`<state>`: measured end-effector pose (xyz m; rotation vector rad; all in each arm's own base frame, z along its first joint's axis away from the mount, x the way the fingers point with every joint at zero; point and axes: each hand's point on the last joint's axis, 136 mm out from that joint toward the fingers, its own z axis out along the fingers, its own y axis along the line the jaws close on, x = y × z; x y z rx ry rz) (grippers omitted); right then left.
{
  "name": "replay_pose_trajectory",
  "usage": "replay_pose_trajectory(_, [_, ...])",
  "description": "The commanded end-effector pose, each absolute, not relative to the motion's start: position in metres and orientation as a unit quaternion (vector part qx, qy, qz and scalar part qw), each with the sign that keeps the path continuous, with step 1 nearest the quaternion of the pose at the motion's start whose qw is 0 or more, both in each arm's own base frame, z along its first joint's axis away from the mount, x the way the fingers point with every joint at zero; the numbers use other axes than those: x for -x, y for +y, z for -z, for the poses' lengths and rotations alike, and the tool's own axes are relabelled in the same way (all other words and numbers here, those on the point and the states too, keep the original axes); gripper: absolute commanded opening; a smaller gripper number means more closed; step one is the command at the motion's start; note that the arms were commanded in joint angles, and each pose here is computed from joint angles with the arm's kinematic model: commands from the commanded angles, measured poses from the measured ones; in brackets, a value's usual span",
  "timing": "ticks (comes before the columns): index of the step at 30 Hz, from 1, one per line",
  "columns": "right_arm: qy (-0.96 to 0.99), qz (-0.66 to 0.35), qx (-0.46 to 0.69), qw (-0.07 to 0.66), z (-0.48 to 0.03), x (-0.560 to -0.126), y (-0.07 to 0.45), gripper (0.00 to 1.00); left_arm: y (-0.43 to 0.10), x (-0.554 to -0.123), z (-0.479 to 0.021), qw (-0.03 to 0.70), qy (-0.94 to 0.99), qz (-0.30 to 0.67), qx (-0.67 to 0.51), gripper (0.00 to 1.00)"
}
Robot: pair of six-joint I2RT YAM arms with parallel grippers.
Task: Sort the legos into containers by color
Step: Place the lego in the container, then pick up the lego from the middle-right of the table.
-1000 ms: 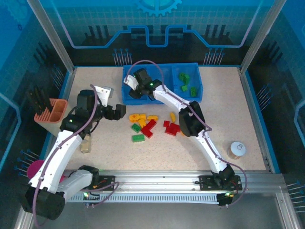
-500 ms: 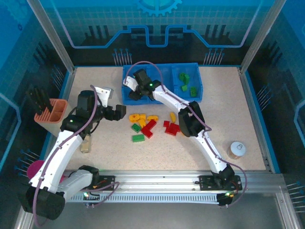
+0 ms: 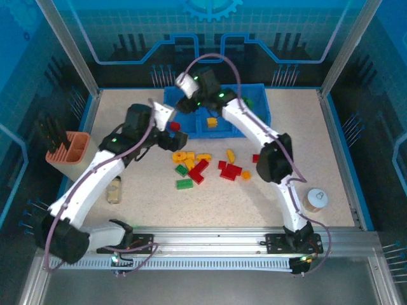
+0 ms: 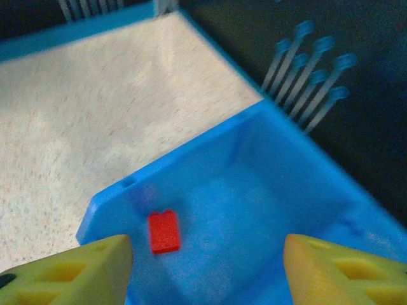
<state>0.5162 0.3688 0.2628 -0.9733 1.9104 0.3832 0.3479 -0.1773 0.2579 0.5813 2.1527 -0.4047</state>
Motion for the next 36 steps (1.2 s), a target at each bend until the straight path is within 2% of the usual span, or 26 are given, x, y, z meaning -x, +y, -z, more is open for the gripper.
replay_pose_trajectory(1, [0.812, -0.138, 0.307, 0.477, -0.325, -0.511, 0.293, 0.67, -0.229, -0.362, -0.266, 0.437, 0.820, 0.156, -0.336, 0.99])
replay_pose_trajectory(6, [0.875, -0.111, 0.160, 0.444, -0.317, -0.478, 0.176, 0.74, -0.317, -0.366, -0.244, 0.406, 0.767, 0.190, -0.459, 0.99])
replay_pose_trajectory(11, [0.882, -0.147, 0.038, 0.447, -0.296, -0.413, 0.092, 0.81, -0.388, -0.360, -0.196, 0.363, 0.715, 0.173, -0.571, 0.98])
replay_pose_trajectory(16, [0.890, -0.153, -0.002, 0.431, -0.266, -0.362, 0.061, 0.83, -0.435, -0.359, -0.153, 0.342, 0.693, 0.168, -0.612, 0.97])
replay_pose_trajectory(20, [0.898, -0.154, -0.022, 0.412, -0.241, -0.337, 0.052, 0.83, -0.466, -0.353, -0.137, 0.343, 0.679, 0.197, -0.619, 0.96])
replay_pose_trajectory(28, [0.905, -0.155, -0.058, 0.392, -0.218, -0.330, 0.039, 0.84, -0.508, -0.349, -0.094, 0.332, 0.666, 0.214, -0.633, 0.95])
replay_pose_trajectory(36, [0.900, -0.160, -0.098, 0.395, -0.211, -0.329, 0.020, 0.84, -0.516, -0.361, -0.072, 0.305, 0.673, 0.185, -0.647, 0.94])
